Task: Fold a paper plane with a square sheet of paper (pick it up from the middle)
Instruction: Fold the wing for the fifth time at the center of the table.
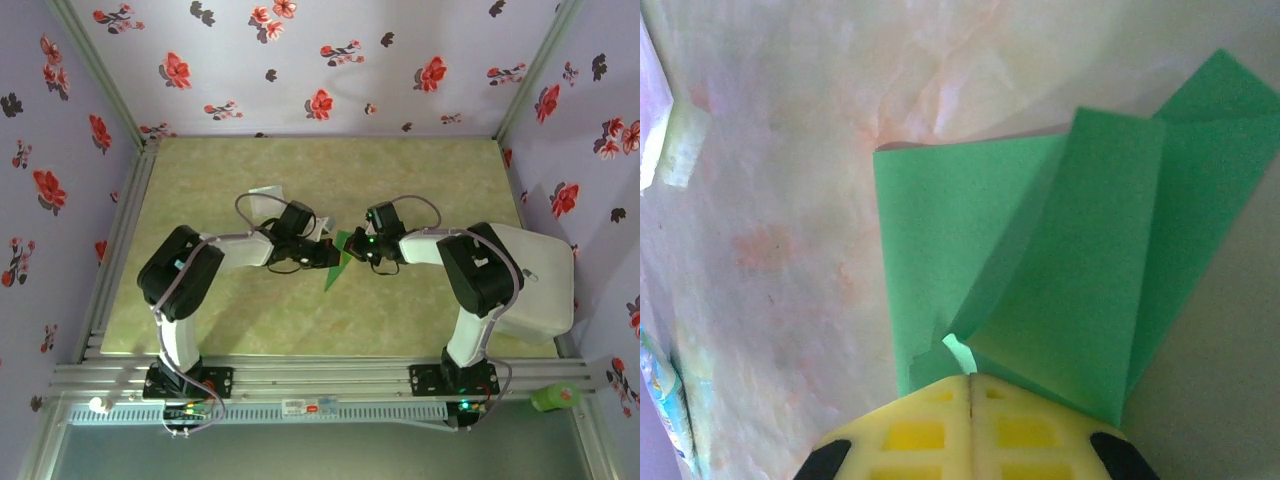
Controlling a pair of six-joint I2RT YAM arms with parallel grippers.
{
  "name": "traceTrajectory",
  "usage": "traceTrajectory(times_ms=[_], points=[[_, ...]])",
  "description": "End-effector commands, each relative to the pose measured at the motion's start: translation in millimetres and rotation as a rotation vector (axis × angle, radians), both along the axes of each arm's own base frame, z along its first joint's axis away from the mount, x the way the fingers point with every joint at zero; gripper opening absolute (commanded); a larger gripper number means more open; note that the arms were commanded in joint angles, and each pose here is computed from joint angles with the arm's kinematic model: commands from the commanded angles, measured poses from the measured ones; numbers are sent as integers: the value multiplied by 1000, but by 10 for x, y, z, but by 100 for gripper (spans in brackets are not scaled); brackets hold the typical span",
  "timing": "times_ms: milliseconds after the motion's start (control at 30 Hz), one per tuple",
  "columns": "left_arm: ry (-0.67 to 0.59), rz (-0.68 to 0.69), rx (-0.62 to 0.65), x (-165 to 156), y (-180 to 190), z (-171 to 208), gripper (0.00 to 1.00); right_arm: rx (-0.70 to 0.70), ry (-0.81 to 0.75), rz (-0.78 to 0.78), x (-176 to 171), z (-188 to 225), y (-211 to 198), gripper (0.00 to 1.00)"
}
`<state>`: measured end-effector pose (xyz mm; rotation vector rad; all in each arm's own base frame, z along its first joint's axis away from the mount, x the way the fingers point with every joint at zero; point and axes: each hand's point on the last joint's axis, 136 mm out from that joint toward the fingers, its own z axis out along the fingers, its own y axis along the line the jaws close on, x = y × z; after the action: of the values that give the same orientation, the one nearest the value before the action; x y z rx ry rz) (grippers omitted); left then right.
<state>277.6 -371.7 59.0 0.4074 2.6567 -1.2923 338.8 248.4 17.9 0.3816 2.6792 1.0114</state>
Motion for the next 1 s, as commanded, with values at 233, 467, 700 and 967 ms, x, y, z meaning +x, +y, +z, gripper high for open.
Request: traceTrajectory(times_ms=[233,467,700,967], points=[[35,7,229,24,63,-477,0,-37,67,-10,-173,-181,-107,4],[102,31,377,-189,352,-853,0,-54,64,-10,-164,-191,-133,5],[149,10,429,-493,558,-1039,0,-144,38,-22,-44,-163,-279,5],[168,10,396,-634,614,-1092,0,-132,6,-124,214,-102,-535,6]])
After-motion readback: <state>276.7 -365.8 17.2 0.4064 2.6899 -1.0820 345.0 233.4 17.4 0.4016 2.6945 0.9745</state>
